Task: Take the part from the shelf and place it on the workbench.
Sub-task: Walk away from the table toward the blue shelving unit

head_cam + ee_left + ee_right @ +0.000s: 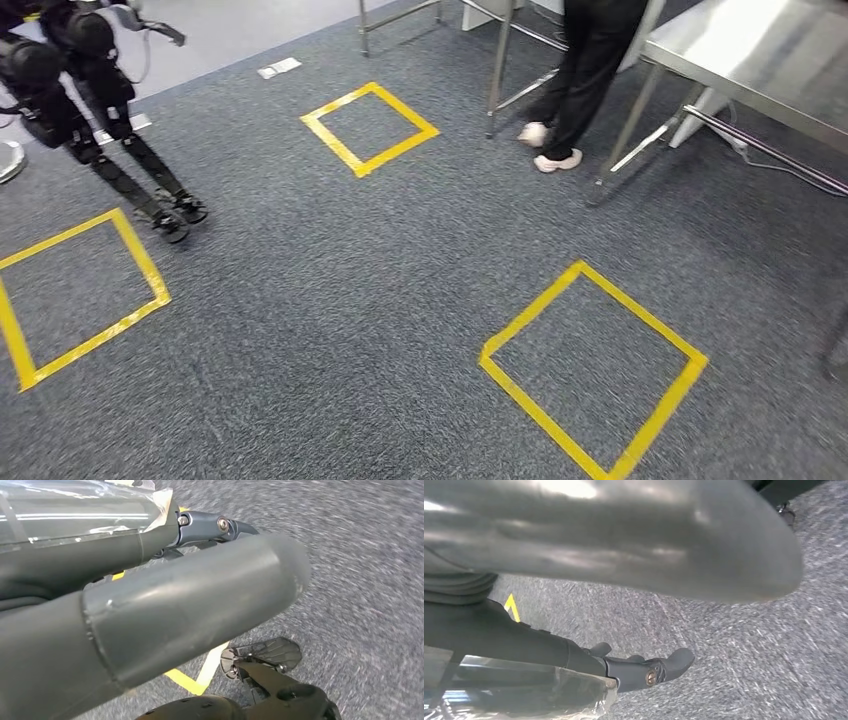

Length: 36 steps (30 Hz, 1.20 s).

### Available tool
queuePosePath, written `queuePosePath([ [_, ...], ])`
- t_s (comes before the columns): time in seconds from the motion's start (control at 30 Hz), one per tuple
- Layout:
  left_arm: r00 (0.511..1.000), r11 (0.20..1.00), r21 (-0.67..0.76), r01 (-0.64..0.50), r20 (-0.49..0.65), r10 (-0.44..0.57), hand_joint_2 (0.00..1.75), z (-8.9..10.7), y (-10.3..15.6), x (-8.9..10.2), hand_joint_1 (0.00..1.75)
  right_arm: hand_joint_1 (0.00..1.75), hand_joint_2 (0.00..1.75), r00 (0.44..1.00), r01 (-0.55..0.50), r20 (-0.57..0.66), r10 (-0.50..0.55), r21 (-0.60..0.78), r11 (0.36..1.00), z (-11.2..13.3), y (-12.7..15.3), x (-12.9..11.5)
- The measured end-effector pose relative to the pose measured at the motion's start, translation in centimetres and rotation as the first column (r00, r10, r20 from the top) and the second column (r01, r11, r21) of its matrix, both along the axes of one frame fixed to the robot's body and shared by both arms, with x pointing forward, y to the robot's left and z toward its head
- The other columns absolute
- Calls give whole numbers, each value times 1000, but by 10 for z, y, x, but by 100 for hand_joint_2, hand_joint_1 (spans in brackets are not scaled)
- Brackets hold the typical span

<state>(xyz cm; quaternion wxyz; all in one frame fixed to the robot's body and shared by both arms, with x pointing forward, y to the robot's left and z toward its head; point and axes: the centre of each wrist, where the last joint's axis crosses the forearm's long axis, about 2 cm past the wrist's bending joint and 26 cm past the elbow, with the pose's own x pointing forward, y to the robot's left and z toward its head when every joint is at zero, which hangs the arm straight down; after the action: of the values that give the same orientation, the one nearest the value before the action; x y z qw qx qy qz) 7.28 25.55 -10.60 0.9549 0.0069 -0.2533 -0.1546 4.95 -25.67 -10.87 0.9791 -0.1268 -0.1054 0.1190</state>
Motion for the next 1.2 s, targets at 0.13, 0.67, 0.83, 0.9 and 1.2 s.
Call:
queuePosePath([
  [0.13, 1000, 1000, -2, 0, -1, 0, 0, 0, -1, 0, 0, 0, 0, 1000, -2, 2, 2, -3, 1000, 0, -1, 2],
  [0.67, 1000, 1000, -2, 4, -6, -4, 0, 0, -3, 0, 0, 0, 0, 1000, -11, -5, 11, 14, 1000, 0, 0, 3],
  [0.83, 1000, 1000, 2, 4, -13, -3, 0, 0, -2, 0, 0, 0, 0, 1000, -23, -6, 23, 21, 1000, 1, 3, 7],
  [0.9, 1000, 1000, 3, 3, -12, -3, 0, 0, -2, 1, 0, 0, 0, 1000, -27, -11, 28, 23, 999, 1, 4, 5],
  [1.2, 1000, 1000, 8, 1, -25, -1, 0, 0, -3, -3, 0, 0, 0, 998, -58, -14, 59, 31, 998, 1, 3, 5],
])
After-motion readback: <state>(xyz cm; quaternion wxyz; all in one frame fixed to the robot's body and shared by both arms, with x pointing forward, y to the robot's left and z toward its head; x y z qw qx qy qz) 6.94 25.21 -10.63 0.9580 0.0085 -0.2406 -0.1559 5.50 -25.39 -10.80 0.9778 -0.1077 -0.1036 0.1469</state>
